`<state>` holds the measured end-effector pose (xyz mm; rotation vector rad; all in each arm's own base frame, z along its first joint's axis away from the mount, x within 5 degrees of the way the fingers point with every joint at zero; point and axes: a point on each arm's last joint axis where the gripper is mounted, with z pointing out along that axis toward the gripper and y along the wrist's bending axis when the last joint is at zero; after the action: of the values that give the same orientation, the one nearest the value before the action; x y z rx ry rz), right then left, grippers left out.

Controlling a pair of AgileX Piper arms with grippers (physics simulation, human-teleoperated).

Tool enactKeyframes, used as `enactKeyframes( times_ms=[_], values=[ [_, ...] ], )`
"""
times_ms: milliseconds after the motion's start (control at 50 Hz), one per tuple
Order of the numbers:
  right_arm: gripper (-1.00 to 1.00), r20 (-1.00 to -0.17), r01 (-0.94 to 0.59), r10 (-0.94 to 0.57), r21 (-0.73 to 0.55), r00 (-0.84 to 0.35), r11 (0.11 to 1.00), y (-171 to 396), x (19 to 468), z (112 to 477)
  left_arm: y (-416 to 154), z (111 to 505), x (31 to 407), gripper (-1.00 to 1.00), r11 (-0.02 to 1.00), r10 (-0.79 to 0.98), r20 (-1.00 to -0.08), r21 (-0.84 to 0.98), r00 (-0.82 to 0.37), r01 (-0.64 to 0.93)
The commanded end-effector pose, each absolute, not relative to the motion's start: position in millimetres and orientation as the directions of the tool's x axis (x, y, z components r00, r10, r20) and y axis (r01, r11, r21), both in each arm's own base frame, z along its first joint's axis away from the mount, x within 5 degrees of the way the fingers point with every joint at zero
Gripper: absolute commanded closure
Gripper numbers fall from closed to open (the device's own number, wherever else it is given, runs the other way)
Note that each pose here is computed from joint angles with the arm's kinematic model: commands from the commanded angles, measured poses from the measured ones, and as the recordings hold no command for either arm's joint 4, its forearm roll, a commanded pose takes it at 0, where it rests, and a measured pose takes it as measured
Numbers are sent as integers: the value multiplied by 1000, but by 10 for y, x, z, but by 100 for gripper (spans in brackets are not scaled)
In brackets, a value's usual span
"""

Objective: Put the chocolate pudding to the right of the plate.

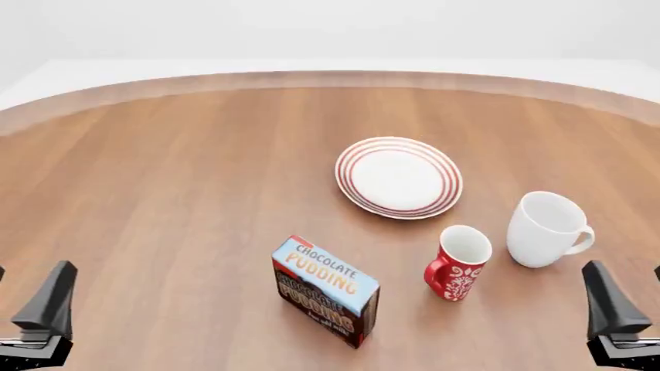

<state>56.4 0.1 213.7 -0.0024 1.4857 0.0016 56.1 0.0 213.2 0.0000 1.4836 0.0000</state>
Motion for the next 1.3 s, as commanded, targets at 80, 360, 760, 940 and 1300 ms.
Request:
enactKeyframes(
  times_ms=[80,360,760,940,1300],
  values=[
    [-100,-997,-15,-3,-4,77,1000,9,564,2136,0,2132,561,-100,1000,0,-996,0,87,0],
    [-100,-995,-68,-63,-68,73,995,41,562,2247,0,2132,561,-100,1000,0,-996,0,87,0],
    [-100,-957,-246,-189,-242,219,939,271,885,3800,0,2132,561,-100,1000,0,-996,0,87,0],
    [-100,-937,-312,-242,-316,252,896,406,1000,4486,0,2132,561,-100,1000,0,-996,0,87,0],
    [-100,-935,-536,-231,-345,269,770,924,1245,5126,0,2132,561,-100,1000,0,-996,0,87,0]
  ],
)
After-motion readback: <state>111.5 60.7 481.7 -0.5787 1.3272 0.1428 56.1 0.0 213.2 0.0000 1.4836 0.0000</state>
